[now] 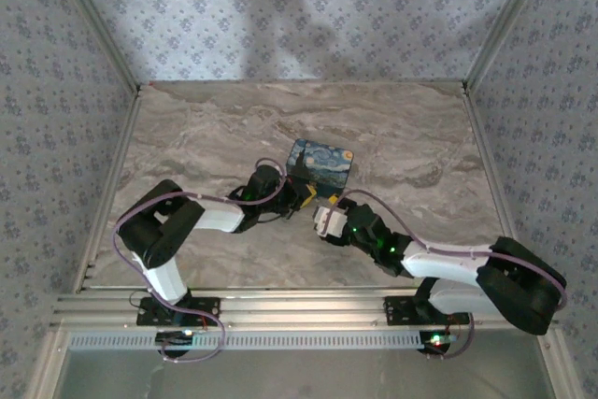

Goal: Unlock a padlock with a key

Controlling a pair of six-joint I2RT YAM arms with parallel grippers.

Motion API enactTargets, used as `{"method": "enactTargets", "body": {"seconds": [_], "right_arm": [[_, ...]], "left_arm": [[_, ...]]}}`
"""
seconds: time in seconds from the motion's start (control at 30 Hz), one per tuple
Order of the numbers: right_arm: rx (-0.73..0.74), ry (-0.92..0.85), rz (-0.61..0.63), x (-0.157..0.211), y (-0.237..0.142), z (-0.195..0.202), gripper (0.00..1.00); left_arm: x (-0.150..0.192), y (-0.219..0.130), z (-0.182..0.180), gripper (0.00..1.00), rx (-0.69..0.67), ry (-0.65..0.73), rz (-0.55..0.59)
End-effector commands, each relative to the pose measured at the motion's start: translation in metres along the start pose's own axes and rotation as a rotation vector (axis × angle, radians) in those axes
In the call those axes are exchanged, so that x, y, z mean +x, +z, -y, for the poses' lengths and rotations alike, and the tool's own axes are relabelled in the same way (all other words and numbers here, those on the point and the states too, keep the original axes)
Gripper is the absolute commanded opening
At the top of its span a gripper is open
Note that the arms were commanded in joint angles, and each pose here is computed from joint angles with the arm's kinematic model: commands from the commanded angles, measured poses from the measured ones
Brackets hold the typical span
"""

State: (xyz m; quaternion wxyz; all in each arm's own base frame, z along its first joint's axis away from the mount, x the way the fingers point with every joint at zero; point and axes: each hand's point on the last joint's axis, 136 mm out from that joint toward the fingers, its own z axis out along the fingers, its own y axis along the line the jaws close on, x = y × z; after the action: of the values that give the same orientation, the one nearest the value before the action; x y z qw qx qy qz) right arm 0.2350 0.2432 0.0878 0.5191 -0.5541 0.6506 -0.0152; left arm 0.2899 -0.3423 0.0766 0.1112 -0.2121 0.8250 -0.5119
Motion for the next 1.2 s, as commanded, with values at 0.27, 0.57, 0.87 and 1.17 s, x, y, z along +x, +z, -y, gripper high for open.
{"method": "enactTargets", "body": {"seconds": [0.27, 0.57, 0.87, 1.17], "right_arm": [[0.046, -0.083, 0.031, -0.010, 0.016, 0.011, 0.63], [0.058, -0.064, 0.030, -0.011, 0.025, 0.018, 0.52], [0.076, -0.060, 0.025, -0.012, 0.033, 0.023, 0.41], [0.096, -0.064, 0.013, -0.012, 0.038, 0.027, 0.29]], "left_arm": [[0.003, -0.008, 0.037, 0.00, 0.088, 0.026, -0.007], [0.004, -0.007, 0.038, 0.00, 0.090, 0.026, -0.014], [0.005, -0.007, 0.038, 0.00, 0.093, 0.024, -0.019], [0.005, -0.006, 0.037, 0.00, 0.092, 0.021, -0.023]]}}
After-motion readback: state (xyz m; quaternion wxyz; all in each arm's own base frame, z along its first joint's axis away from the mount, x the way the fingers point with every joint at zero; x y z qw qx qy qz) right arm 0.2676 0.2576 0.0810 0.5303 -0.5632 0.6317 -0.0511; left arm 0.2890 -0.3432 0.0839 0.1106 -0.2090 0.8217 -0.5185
